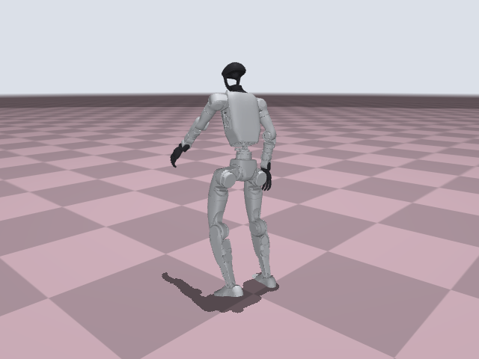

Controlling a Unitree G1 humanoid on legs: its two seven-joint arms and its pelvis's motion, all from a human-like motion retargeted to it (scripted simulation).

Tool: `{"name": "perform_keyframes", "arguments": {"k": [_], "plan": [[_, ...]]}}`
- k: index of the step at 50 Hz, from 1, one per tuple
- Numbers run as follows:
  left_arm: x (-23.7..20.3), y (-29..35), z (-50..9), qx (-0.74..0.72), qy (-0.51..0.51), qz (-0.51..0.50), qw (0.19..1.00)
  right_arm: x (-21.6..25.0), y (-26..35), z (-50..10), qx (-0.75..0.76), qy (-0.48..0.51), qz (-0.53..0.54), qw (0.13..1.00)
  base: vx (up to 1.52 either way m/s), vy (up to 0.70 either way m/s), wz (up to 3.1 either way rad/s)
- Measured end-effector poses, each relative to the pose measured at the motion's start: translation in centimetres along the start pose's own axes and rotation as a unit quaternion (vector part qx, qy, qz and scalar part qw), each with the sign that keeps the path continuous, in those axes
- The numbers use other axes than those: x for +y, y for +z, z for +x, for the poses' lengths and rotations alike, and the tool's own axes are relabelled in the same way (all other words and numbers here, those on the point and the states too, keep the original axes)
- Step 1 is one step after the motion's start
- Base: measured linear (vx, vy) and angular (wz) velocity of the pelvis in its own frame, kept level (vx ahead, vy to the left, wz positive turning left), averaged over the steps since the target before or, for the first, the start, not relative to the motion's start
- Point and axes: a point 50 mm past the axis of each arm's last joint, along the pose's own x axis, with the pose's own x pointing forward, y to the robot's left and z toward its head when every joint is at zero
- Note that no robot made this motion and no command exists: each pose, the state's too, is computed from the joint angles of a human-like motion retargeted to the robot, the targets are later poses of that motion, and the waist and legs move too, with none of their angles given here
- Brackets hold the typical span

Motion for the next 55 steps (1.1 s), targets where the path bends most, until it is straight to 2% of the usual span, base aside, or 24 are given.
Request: {"name": "perform_keyframes", "arguments": {"k": [8, 13, 20, 27, 31, 35, 39, 43, 55], "plan": [[-2.3, 2.9, -1.0, -0.033, -0.019, -0.003, 0.999, -1.2, 1.1, 0.5, -0.009, -0.019, 0.004, 1.000, 0.19, 0.02, 0.00], [-2.7, 7.5, -2.8, -0.186, -0.056, -0.010, 0.981, -1.1, 1.0, 0.4, -0.007, 0.001, 0.002, 1.000, 0.23, 0.10, -0.30], [1.2, 12.5, -10.5, -0.468, -0.036, -0.030, 0.883, -1.6, -0.2, -0.1, -0.002, -0.026, 0.013, 1.000, 0.29, 0.19, -0.53], [4.1, 12.9, -14.0, -0.552, 0.015, -0.009, 0.834, -1.0, -1.4, -0.5, 0.018, -0.007, 0.012, 1.000, 0.27, 0.26, -0.29], [4.3, 12.2, -12.5, -0.527, 0.050, 0.041, 0.847, -0.1, -1.3, -0.7, 0.006, 0.018, 0.004, 1.000, 0.20, 0.25, -0.21], [3.1, 10.8, -7.7, -0.425, 0.086, 0.126, 0.892, 0.7, -0.7, -0.7, -0.014, 0.030, -0.017, 0.999, 0.15, 0.21, -0.07], [2.3, 5.0, -1.1, -0.181, 0.074, 0.184, 0.963, 2.0, -0.1, -0.7, -0.030, 0.054, -0.059, 0.996, 0.13, 0.15, 0.10], [4.2, -0.9, 0.6, 0.008, 0.063, 0.161, 0.985, 2.3, 1.0, -0.7, -0.061, 0.059, -0.084, 0.993, 0.13, 0.10, 0.04], [2.9, -4.6, 0.8, 0.033, 0.043, 0.118, 0.992, 1.2, -0.9, -1.0, -0.032, 0.036, -0.075, 0.996, 0.18, 0.05, 0.20]]}}
